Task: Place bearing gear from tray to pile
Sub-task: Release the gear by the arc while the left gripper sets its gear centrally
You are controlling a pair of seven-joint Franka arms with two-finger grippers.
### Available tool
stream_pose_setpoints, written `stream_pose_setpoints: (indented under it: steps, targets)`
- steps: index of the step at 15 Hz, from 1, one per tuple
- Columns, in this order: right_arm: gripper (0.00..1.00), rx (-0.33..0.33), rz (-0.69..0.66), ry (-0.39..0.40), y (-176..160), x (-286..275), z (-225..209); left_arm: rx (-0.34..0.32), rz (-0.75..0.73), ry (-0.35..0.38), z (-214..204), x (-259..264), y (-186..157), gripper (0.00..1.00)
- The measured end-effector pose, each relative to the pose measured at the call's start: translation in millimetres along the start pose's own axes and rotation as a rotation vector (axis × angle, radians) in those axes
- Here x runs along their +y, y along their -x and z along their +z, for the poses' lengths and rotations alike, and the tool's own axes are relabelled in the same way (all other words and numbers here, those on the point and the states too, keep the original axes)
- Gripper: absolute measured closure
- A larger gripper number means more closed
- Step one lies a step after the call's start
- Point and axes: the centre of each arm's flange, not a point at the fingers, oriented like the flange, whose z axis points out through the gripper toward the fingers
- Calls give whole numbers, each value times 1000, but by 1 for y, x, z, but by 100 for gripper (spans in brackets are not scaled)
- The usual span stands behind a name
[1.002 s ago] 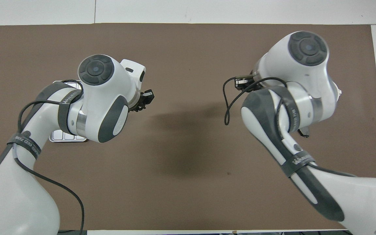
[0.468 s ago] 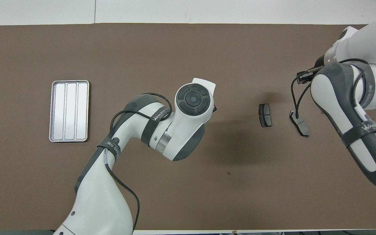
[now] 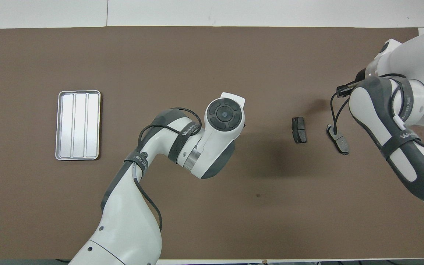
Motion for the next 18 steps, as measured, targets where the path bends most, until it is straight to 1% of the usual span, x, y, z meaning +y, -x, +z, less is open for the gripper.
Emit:
stream_pose_setpoints:
  steps: [2,5,8,15,16,17,18]
  targets:
    - [65,-4,-6,-1,5,3,13,6,-10,9,5,-1,-1,75]
    - [65,-4,-16,0,9,12,27,-22,-35,14,11,-5,0,75]
    - [65,-9,-26,-1,11,22,41,-32,-43,8,16,-7,1,75]
    - [65,-29,-28,-9,13,21,54,-33,-63,4,19,-10,0,75]
    - [65,-30,-28,-10,13,21,55,-32,-75,4,20,-10,0,70]
    - [65,-30,-28,-10,13,21,56,-32,-82,6,20,-10,0,70]
    - [65,-32,-28,-11,14,20,58,-31,-86,7,20,-10,0,65]
